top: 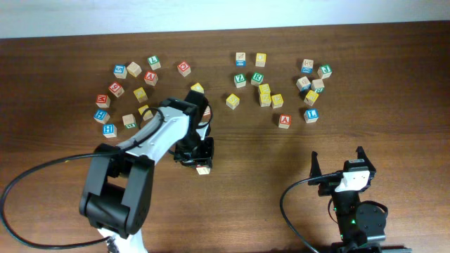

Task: Spell out ICRA
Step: 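Close the left gripper on the I block and lift it, then carry the I block to the table center and lower it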

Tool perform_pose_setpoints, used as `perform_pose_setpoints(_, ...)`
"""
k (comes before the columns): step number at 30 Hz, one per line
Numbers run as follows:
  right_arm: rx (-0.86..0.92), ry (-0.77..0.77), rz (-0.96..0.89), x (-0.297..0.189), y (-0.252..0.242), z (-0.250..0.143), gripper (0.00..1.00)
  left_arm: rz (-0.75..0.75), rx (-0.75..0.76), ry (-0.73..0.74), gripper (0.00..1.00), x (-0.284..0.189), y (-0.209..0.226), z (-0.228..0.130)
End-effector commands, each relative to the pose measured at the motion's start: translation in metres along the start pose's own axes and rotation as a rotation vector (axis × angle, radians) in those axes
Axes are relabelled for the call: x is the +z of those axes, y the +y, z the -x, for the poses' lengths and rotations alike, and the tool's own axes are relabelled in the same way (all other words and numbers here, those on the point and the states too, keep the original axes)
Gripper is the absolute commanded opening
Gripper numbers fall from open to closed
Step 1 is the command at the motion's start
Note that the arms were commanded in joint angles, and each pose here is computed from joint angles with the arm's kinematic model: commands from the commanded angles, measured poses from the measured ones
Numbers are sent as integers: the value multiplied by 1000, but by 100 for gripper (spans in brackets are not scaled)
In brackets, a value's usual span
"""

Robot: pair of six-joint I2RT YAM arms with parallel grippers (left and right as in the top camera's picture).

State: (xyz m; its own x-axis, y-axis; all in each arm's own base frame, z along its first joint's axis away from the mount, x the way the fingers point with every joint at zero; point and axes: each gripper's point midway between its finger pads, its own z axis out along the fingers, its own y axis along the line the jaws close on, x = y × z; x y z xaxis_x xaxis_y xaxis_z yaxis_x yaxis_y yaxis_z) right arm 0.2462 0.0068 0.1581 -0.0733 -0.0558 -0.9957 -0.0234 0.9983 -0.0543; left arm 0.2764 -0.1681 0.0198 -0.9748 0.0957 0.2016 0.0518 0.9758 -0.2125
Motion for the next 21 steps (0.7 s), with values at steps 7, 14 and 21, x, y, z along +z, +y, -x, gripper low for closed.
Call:
perform_pose_setpoints(7,1,6,-20,0,-4,-3,98,123,-41,-199,19,8,-15,33)
perform_pose_setpoints(14,1,6,-20,0,-4,-3,98,133,-27,-185,24,17,-16,26)
perform_pose_setpoints(21,1,6,-20,0,-4,-3,98,122,6,-208,23,23,-26,28)
